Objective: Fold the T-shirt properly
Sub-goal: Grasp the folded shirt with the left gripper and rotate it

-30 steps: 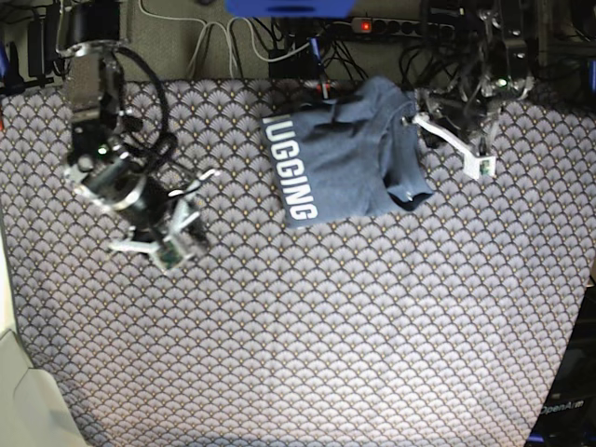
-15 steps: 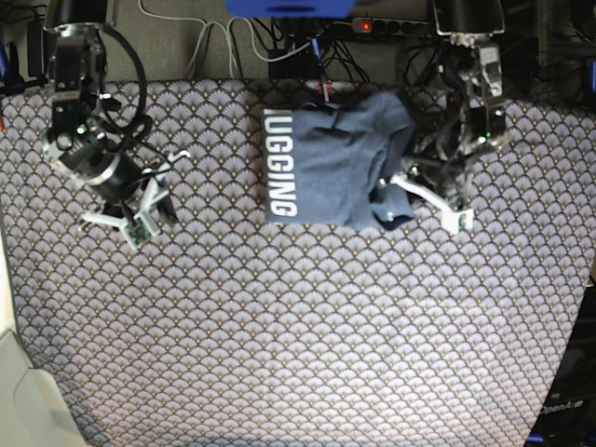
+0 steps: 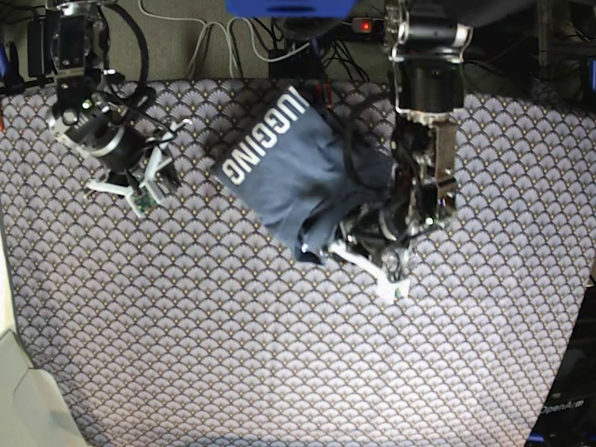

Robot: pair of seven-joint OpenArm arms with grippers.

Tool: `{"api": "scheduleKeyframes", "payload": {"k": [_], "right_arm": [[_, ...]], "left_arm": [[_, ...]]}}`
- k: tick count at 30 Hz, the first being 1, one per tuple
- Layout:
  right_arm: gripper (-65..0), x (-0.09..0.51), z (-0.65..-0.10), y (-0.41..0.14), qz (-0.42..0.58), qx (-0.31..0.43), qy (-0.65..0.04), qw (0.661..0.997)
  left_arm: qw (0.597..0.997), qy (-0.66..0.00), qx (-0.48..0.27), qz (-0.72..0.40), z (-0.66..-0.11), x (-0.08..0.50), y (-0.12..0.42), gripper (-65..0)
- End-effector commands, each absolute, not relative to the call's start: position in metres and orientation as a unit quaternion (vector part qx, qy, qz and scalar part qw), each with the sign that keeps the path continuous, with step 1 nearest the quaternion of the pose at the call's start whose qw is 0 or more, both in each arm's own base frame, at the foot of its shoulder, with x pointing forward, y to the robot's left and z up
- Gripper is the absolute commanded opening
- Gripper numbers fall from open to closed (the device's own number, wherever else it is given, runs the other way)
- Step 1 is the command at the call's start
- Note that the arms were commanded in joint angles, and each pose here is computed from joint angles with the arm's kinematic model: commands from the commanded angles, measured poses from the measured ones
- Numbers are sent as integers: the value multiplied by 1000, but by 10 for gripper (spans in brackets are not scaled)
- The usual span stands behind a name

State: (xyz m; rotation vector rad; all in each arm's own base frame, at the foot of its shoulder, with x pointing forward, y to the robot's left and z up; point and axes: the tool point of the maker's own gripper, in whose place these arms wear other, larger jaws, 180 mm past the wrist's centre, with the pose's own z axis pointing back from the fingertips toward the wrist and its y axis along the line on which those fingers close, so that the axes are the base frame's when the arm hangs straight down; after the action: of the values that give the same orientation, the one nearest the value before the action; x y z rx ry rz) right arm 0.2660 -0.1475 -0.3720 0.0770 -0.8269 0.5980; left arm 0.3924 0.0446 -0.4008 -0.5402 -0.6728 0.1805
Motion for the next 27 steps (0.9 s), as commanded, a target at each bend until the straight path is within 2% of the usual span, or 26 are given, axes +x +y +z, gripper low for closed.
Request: {"api": "scheduleKeyframes", "payload": {"k": [1,4,7,10,12,15,20,27], "right_arm": [[-510,274,-360,-146,286,39,-418,861],[-510,277,-358,-147,286,36,-420,860],[-510,283,-353,-148,287,33,-428,856],[-523,291,-347,-150,289,27,-435,852],[-560,300,-341,-151,291,23,-445,847],[-650,314,-340,-154,284,21,-449,847],[-650,326,-360,-163,266,29,-429,863],[-650,321,-371,-138,274,56,-419,864]], "left_arm": [[889,-367,-262,81,-373,412,51,-648],[883,-397,-235,84,-357,415,84,-648],[893,-393,-199,92,-373,384,118,-648],[916,-353,-174,80,-395,331,133,-648],[928,-323,-169,71,-404,300,132,-648],[940,-287,-169,66,-419,256,125,-648],[946,-259,-178,80,-432,225,109,-648],[951,-261,-147,75,-435,234,89,-648]]}}
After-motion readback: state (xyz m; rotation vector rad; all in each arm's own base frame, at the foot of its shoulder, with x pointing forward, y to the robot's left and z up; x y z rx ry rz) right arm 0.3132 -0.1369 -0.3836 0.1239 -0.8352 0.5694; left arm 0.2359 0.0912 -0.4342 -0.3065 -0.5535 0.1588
